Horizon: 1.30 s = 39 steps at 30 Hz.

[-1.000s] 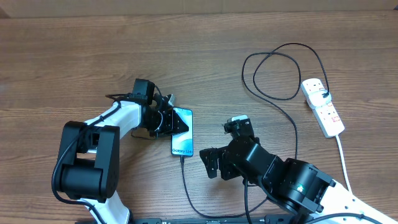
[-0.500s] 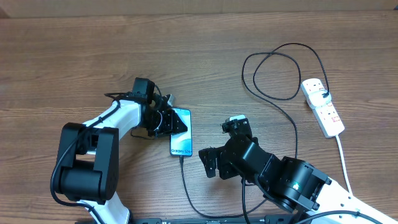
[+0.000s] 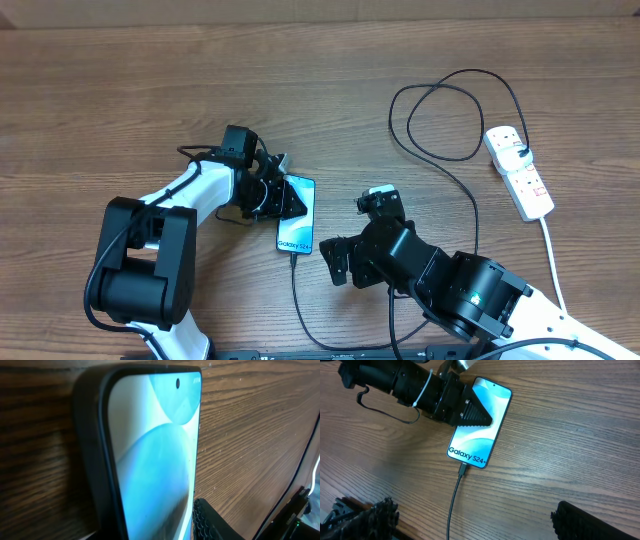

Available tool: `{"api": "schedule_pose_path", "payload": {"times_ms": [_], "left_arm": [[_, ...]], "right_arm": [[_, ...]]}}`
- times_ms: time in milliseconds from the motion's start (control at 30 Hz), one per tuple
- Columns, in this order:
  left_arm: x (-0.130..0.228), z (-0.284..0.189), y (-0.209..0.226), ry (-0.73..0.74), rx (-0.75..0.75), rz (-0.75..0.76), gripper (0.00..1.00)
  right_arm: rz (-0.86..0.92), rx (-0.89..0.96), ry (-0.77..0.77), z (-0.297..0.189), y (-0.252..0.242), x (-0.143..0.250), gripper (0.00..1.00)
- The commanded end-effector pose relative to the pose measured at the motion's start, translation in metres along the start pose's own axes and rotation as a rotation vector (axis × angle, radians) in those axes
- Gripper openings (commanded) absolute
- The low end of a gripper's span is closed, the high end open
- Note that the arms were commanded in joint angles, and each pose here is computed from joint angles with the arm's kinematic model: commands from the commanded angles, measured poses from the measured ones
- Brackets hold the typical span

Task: Plug charger to phone and switch on socket
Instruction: 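Lower the phone flat onto the table with the left gripper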

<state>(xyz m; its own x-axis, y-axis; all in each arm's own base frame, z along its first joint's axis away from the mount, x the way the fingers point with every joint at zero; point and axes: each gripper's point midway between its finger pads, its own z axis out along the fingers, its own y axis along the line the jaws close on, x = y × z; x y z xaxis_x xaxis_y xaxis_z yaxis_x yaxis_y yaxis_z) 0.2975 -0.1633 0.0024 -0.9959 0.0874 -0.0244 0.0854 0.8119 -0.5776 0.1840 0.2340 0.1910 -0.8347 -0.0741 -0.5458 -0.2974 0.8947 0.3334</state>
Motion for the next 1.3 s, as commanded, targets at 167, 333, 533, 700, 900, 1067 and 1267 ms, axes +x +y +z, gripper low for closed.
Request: {"api": "schedule_pose_path", "payload": {"times_ms": [167, 333, 533, 700, 900, 1067, 1267], "left_arm": [[0.008, 0.004, 0.038, 0.015, -0.207, -0.048, 0.35], [0.012, 0.002, 0.044, 0.028, -0.243, -0.071, 0.36], [0.013, 0.002, 0.046, 0.025, -0.254, -0.098, 0.38], [0.017, 0.000, 0.051, 0.038, -0.287, -0.107, 0.39], [0.023, -0.004, 0.063, 0.050, -0.360, -0.141, 0.38], [0.022, -0.005, 0.064, 0.042, -0.365, -0.159, 0.36], [0.021, -0.005, 0.064, 0.041, -0.365, -0.159, 0.39]], "right_arm": [[0.008, 0.003, -0.024, -0.002, 0.001, -0.006, 1.00], [0.008, 0.003, -0.025, -0.002, 0.001, -0.007, 1.00], [0.007, 0.008, -0.019, 0.002, 0.001, -0.006, 1.00], [0.002, 0.029, 0.006, 0.010, 0.000, -0.002, 1.00], [0.027, 0.054, 0.032, 0.020, -0.003, 0.002, 1.00], [0.047, 0.063, 0.040, 0.024, -0.003, 0.003, 1.00], [0.048, 0.056, 0.033, 0.024, -0.001, 0.002, 1.00]]}}
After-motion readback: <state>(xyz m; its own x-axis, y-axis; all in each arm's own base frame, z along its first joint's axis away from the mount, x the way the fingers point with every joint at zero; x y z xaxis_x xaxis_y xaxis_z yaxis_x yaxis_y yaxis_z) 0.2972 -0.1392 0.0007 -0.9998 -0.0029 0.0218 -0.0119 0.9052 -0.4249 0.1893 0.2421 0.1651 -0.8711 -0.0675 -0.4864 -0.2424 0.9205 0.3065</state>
